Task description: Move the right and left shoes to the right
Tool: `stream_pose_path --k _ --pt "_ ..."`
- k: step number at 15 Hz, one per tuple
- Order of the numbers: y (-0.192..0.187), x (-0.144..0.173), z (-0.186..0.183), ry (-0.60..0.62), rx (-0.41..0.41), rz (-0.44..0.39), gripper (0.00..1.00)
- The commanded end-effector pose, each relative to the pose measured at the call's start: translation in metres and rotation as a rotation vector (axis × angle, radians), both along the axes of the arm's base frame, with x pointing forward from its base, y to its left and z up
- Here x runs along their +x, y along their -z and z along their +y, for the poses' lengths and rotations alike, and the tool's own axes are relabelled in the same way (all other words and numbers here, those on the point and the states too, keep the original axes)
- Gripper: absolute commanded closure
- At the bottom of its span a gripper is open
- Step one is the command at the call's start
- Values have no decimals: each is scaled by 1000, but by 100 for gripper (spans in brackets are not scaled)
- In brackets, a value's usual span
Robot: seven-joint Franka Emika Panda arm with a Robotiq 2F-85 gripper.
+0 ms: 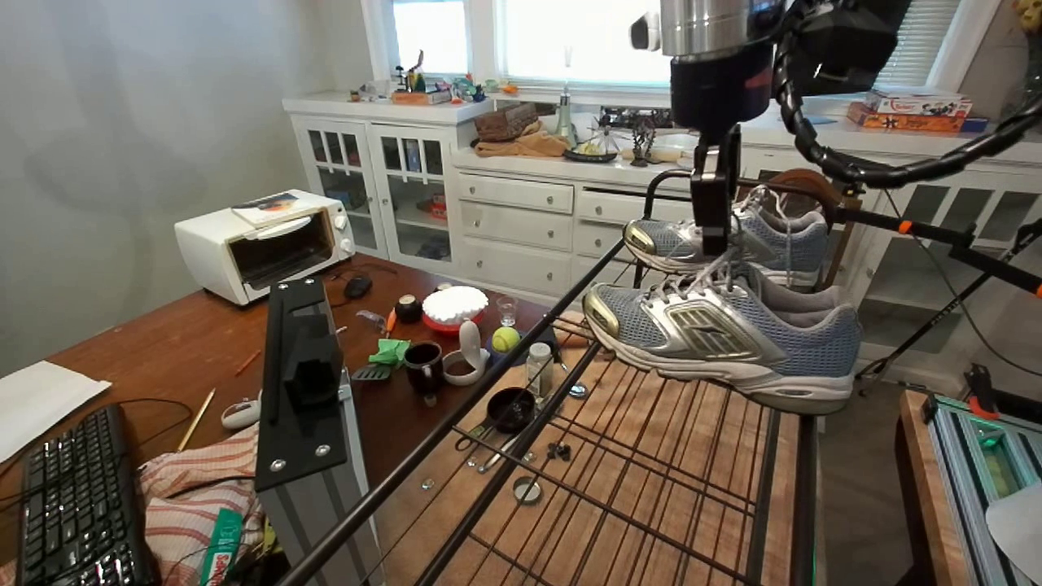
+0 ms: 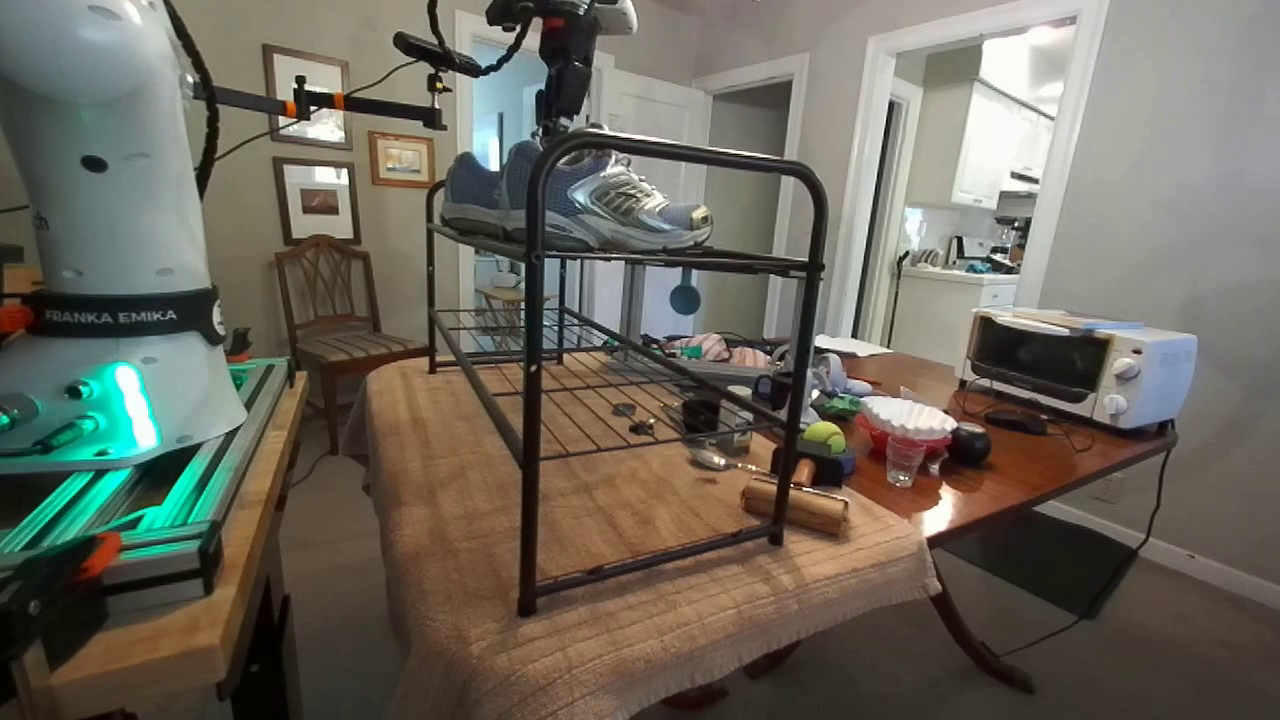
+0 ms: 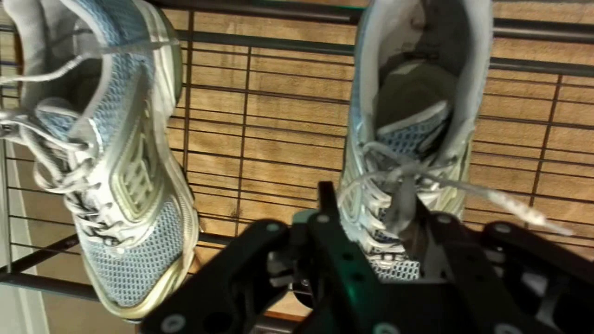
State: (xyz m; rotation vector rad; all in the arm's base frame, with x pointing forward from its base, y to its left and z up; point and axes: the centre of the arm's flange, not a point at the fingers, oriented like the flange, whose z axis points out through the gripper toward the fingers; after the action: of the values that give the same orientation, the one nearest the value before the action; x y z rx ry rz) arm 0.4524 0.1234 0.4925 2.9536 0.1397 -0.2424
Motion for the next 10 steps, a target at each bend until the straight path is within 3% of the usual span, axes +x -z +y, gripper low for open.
stream_pose_path --k 1,3,4,5,7,10 --pt "-14 -17 -32 -2 -32 0 88" --pt "-18 -19 -41 5 -40 -5 88" --pt "-20 -19 -43 11 -35 -6 80" --pt "-20 -18 -42 20 -21 -16 39" --pt "-19 -18 -32 42 20 -28 42" --pt "-13 -21 -16 23 47 -24 22"
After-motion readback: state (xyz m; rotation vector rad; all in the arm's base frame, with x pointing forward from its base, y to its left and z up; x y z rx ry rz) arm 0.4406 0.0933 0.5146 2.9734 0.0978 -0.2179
